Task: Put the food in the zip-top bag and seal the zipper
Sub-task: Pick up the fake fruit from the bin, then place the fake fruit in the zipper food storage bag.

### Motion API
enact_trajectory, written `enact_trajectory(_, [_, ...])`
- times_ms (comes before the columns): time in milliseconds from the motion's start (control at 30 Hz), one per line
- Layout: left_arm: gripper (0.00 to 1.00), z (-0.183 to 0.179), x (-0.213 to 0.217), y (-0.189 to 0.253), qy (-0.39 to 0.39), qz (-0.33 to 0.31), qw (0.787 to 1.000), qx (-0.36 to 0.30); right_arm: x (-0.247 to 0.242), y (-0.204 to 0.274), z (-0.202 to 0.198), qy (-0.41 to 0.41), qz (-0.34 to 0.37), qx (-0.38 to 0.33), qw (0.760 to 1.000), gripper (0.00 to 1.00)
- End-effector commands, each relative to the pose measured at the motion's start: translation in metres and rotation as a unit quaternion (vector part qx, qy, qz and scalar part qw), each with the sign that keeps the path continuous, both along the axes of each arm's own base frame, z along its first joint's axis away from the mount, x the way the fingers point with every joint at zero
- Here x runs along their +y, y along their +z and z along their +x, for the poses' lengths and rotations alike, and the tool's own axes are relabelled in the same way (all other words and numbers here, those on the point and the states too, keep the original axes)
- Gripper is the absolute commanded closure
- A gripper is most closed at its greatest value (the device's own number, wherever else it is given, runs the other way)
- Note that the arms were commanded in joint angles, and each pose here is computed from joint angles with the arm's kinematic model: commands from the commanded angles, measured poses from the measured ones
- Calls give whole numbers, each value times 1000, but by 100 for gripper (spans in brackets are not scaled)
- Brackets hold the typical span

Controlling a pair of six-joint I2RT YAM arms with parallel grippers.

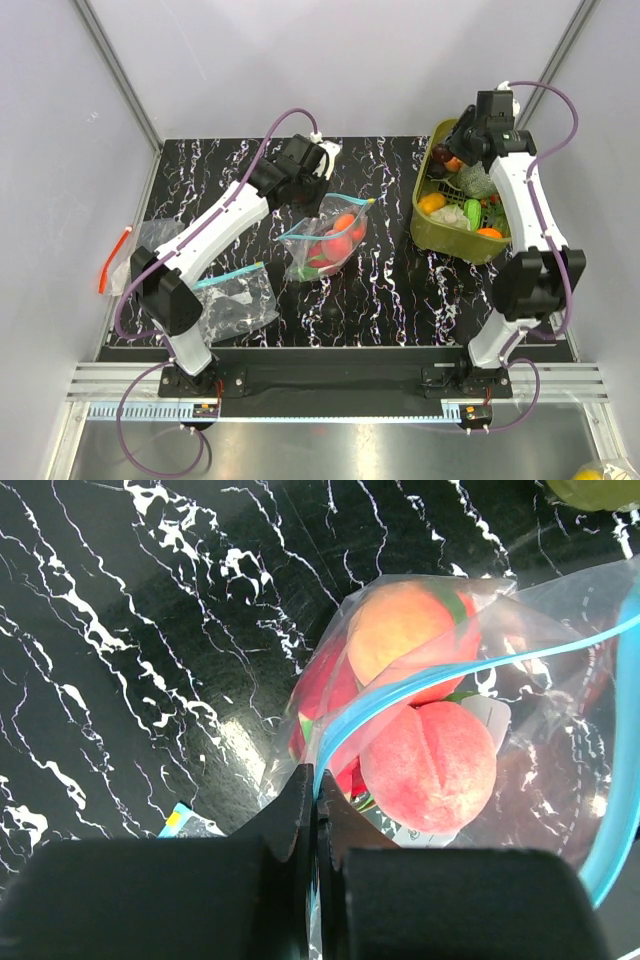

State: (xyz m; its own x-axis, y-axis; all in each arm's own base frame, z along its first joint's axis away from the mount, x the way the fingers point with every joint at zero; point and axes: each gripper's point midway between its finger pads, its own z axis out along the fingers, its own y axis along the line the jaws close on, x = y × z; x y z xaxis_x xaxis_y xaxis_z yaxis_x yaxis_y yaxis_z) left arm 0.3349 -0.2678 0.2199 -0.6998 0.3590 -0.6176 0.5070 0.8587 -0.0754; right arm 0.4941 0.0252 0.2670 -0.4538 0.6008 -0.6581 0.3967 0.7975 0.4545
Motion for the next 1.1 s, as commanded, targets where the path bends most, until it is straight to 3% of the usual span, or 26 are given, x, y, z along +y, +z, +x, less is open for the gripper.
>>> enact_trajectory(0, [100,8,-7,27,-7,-30,999,-30,39,29,-32,122,-25,-24,992,69])
enact_trajectory(267, [100,4,-11,40,-5,-48,999,-22,151,77,-106,325,5,-72,943,69])
enact_trajectory(533, [100,-5,-12,44,-4,-63,998,-8,225,89,-167,415,65,-71,904,71])
enact_trajectory(933, [100,-17,-8,36,1,-63,998,13,273,50,-207,441,90,-21,893,73])
enact_trajectory(1067, [100,-18,-5,37,3,-61,998,10,270,36,-201,413,86,-15,907,61])
